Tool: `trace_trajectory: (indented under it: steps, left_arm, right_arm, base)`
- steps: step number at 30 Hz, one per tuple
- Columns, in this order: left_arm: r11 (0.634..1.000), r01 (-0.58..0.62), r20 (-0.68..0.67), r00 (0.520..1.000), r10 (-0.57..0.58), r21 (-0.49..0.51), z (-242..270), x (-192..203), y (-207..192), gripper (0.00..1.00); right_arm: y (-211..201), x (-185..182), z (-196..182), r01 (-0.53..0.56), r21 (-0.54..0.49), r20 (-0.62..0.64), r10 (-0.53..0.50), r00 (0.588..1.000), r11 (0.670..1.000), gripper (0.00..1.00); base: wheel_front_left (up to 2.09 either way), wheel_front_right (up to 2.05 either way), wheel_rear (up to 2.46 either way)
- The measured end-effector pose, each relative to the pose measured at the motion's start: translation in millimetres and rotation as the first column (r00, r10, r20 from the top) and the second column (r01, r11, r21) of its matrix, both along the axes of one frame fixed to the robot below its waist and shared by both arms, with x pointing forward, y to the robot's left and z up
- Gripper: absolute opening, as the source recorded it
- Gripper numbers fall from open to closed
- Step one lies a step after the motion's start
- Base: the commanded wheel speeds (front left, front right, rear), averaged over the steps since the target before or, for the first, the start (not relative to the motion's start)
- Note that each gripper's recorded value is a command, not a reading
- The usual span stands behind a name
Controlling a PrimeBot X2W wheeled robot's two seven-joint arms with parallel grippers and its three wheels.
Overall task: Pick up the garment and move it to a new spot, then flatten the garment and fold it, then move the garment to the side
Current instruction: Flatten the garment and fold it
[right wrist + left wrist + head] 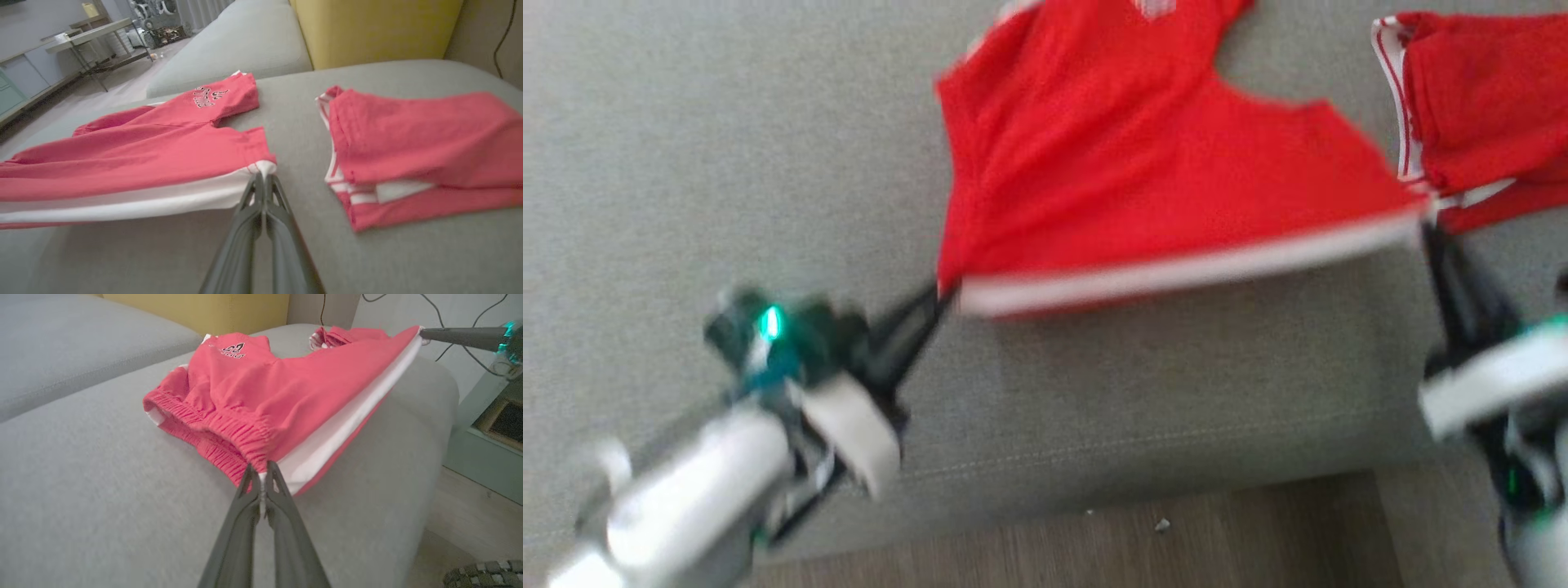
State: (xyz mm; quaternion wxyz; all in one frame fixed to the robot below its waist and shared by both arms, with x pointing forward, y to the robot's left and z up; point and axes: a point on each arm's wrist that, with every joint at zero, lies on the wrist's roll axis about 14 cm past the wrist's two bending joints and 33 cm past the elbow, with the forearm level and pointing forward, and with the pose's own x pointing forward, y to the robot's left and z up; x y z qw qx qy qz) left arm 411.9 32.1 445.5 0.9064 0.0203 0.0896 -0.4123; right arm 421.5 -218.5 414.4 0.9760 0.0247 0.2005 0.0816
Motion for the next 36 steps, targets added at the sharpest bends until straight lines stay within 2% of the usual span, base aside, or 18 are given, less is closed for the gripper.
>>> trace_trajectory:
  steps: [4,7,11,14,19,22,27,31,36]
  left_arm:
    - [0.999,-0.027,-0.046,0.999,0.028,0.022,-10.2,-44.3,9.9,0.0]
    - [0.999,-0.028,-0.078,0.996,0.03,0.024,-8.9,-70.5,13.0,0.0]
    - [0.999,-0.024,-0.09,0.996,0.028,0.042,-1.5,-84.6,16.6,0.0]
    - [0.999,-0.043,-0.06,0.997,0.044,0.006,18.1,-83.6,15.2,0.0]
    - [0.989,-0.084,-0.072,0.995,0.075,-0.122,38.9,-64.3,6.4,0.0]
    - [0.972,-0.106,-0.089,0.992,0.089,-0.209,48.9,-45.5,-1.9,0.0]
    - [0.94,-0.19,-0.194,0.971,0.137,-0.285,41.2,-8.9,1.3,0.0]
    - [0.909,-0.27,-0.282,0.942,0.181,-0.318,29.5,13.8,8.9,0.0]
    - [0.885,-0.36,-0.357,0.901,0.248,-0.295,11.4,39.6,23.5,0.0]
  right_arm:
    - [7.9,-52.5,-13.7,0.022,0.044,-0.128,-0.016,0.992,0.999,0.0]
    - [6.7,-77.0,-7.3,0.034,0.044,-0.178,-0.026,0.984,0.998,0.0]
    - [2.9,-89.2,8.0,0.033,0.015,-0.195,-0.029,0.98,0.999,0.0]
    - [-0.5,-87.4,24.7,0.038,-0.002,-0.181,-0.038,0.983,0.999,0.0]
    - [1.8,-57.3,33.9,0.011,-0.03,-0.176,-0.016,0.984,0.999,0.0]
    - [3.1,-26.1,38.7,-0.011,-0.046,-0.17,0.003,0.986,0.999,0.0]
    - [-1.3,35.4,49.8,-0.063,-0.122,-0.185,0.04,0.982,0.991,0.0]
    - [7.9,72.4,45.3,-0.116,-0.158,-0.235,0.077,0.969,0.98,0.0]
    - [28.9,119.9,37.1,-0.187,-0.193,-0.298,0.124,0.947,0.963,0.0]
  base:
    - [0.0,0.0,0.0]
    - [0.0,0.0,0.0]
    - [0.0,0.0,0.0]
    - [0.0,0.0,0.0]
    - [0.0,0.0,0.0]
    - [0.0,0.0,0.0]
    - [0.0,0.0,0.0]
    - [0.0,0.0,0.0]
    - [0.0,0.0,0.0]
